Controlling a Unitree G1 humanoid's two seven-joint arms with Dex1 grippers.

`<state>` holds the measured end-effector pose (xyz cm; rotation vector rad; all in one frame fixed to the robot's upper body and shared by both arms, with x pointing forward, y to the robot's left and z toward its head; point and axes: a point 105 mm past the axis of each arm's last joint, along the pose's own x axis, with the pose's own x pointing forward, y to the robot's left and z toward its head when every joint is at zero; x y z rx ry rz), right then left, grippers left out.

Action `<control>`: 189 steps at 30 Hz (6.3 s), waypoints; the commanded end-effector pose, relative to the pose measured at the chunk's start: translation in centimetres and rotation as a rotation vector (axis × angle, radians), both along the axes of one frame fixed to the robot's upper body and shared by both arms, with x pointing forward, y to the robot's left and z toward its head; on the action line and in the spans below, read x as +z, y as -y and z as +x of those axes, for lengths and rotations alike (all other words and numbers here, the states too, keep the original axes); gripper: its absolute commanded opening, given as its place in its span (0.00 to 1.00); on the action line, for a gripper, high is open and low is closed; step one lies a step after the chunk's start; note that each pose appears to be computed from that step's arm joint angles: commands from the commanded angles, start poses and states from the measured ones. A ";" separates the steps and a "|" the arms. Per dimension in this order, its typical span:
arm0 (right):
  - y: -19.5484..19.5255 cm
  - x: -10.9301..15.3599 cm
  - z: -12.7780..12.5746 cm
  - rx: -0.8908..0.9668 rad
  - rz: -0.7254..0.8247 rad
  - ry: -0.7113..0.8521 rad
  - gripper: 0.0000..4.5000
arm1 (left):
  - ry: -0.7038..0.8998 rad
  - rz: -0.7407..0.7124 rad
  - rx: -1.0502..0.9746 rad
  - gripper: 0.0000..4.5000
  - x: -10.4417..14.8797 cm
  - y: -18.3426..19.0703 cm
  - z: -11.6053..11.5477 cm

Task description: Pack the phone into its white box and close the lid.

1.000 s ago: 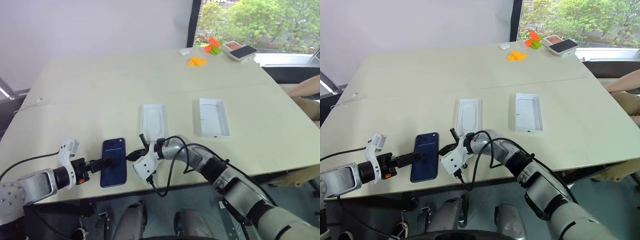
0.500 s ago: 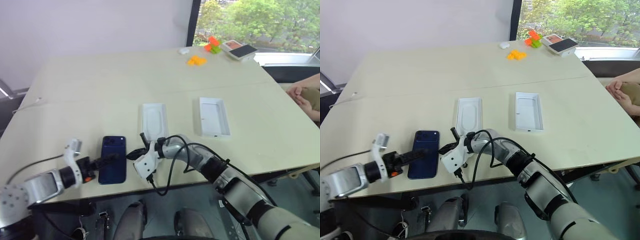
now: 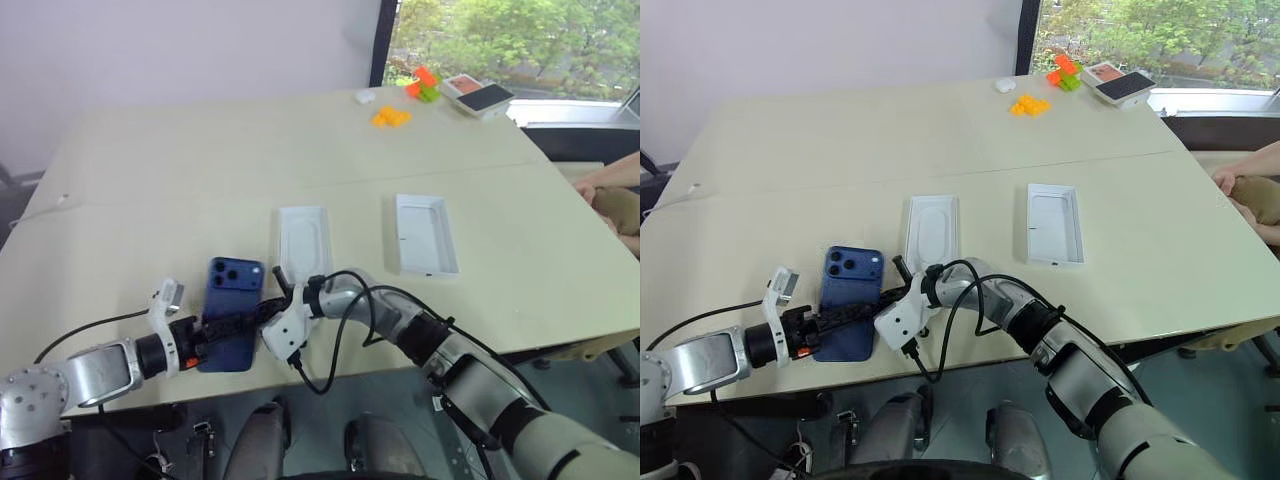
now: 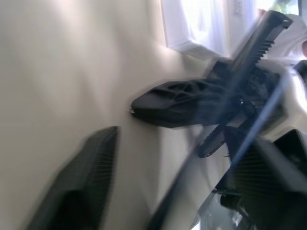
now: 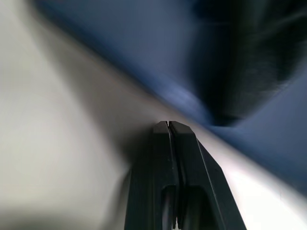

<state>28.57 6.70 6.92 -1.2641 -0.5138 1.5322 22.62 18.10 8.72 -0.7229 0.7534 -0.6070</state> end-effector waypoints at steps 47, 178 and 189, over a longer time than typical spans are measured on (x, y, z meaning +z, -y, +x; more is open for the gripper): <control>9.1 8.1 2.2 -0.353 0.162 -0.579 0.75 | 0.257 -0.121 0.093 0.00 6.6 -3.0 4.3; 16.5 9.4 5.1 -0.497 0.344 -0.679 0.98 | -0.010 -0.045 -0.125 0.50 2.4 11.3 9.8; 16.3 9.4 5.4 -0.498 0.342 -0.664 0.98 | 0.062 -0.014 -0.122 0.84 4.0 10.7 10.3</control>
